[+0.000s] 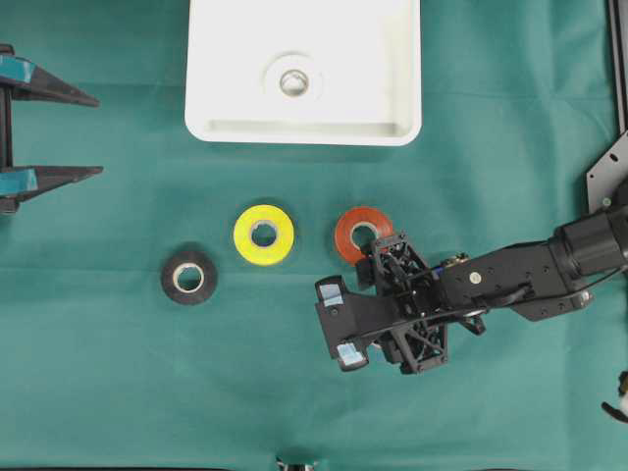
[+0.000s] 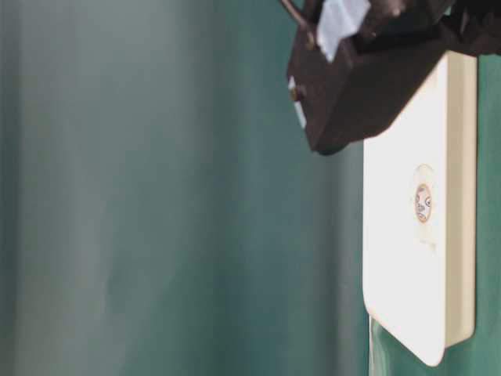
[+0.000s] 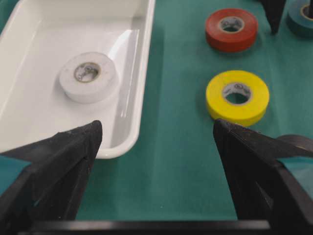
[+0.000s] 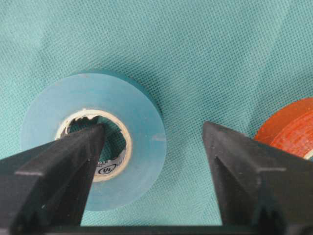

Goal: Pick up the tape from a random location and place it into the white case.
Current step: 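Lower the right gripper fingers into the teal tape's hole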

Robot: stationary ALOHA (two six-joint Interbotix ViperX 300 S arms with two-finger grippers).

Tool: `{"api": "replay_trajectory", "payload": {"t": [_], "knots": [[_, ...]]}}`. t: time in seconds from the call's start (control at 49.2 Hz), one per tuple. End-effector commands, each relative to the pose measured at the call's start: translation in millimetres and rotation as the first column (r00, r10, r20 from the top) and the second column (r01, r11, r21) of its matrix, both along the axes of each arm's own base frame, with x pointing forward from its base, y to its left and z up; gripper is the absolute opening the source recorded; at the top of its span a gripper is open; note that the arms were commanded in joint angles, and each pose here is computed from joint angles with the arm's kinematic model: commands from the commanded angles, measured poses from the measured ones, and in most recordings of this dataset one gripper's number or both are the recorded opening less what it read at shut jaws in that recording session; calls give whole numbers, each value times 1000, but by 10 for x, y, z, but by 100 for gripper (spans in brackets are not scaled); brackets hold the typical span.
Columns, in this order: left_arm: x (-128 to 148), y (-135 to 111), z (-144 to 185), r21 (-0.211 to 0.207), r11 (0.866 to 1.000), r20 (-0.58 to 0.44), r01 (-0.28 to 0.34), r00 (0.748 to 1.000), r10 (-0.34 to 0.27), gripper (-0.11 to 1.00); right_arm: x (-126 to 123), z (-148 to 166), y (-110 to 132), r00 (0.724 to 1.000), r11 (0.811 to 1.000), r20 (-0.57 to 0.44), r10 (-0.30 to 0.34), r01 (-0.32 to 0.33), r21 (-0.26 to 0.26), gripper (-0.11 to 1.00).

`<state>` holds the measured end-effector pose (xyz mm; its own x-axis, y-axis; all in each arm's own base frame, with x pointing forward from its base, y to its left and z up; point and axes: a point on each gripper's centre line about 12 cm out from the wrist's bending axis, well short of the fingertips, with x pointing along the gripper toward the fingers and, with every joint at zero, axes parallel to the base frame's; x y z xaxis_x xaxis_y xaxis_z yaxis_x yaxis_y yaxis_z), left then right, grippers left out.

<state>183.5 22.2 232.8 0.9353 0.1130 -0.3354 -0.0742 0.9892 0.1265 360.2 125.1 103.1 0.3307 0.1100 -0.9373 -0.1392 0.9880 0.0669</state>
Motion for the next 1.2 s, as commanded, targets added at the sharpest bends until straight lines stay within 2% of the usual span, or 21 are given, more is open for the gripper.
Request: {"api": "replay_trajectory", "payload": {"t": [0.0,0.224,1.179], "knots": [[26,6,34,0,1000,9,-2,1000,2,96,39,77,6,1000,1000,25,-2,2,8,74],[26,6,34,1,1000,9,-1,1000,1,96,36,82,4,1000,1000,23,-5,5,8,27],[24,6,37,1,1000,11,-1,1000,1,96,51,95,4,1000,1000,27,-8,8,11,27]]}}
